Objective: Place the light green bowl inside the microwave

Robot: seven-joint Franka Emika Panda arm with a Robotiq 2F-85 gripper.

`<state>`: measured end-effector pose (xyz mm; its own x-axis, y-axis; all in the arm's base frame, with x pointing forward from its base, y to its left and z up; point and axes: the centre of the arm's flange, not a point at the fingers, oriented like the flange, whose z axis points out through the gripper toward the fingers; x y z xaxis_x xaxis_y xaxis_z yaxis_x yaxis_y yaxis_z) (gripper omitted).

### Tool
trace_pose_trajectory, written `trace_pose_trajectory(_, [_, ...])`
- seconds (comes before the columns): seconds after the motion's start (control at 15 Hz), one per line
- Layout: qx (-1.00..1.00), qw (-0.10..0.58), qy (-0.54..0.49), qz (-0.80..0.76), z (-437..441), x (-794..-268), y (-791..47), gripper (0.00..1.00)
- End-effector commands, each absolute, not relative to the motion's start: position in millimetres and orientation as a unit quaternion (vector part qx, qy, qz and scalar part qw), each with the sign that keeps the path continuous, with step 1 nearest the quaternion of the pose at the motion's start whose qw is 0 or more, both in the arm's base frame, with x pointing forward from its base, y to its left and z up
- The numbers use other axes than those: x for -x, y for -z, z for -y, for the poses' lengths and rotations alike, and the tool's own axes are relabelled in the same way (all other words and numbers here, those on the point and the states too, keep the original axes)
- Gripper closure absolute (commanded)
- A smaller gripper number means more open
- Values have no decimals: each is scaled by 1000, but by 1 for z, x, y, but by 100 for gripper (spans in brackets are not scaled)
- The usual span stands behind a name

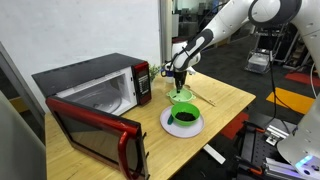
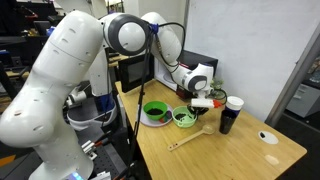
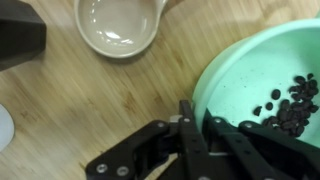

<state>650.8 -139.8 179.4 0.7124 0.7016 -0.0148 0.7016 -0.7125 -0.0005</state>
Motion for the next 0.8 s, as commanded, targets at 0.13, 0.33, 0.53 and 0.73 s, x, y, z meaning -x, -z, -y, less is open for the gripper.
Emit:
trace_pose_trajectory(0.13, [-944,1,-5,-331,116,-611,-189,98])
trace_pose_trajectory(0.33, [-955,4,-22,-294,118,-613,-207,98])
trace_pose_trajectory(0.53, [-964,5,-33,-262,122,-614,-224,98])
trace_pose_trajectory(0.73, [-971,-6,-47,-234,122,-611,-240,98])
